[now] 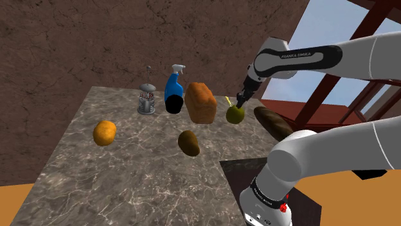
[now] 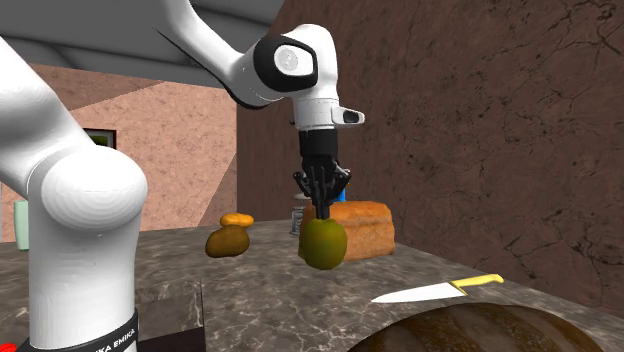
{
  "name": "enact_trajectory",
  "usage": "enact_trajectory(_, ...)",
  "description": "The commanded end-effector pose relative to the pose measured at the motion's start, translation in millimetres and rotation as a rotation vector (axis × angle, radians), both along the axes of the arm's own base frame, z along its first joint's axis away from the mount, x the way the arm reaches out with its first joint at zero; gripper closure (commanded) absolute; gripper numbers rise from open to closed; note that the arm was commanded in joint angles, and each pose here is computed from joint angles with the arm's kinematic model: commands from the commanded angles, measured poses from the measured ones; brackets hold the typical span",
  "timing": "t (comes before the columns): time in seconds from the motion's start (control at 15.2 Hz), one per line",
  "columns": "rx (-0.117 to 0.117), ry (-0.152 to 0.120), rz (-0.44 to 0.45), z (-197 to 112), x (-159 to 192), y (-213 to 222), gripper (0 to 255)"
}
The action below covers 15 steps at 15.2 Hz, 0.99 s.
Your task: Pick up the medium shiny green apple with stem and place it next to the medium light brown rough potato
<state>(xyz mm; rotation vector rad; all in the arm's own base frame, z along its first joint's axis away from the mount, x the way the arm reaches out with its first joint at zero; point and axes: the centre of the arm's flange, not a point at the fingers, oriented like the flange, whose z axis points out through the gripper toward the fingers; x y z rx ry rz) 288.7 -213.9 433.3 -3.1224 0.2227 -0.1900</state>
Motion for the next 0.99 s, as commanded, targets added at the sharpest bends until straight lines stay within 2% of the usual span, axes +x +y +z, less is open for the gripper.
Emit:
enact_trajectory(0.0, 0.0, 0.0, 0.0, 11.3, -1.0, -0.4, 255)
enact_trajectory(0.92, 0.0, 0.0, 0.0, 85.2, -1.0, -0.4, 255)
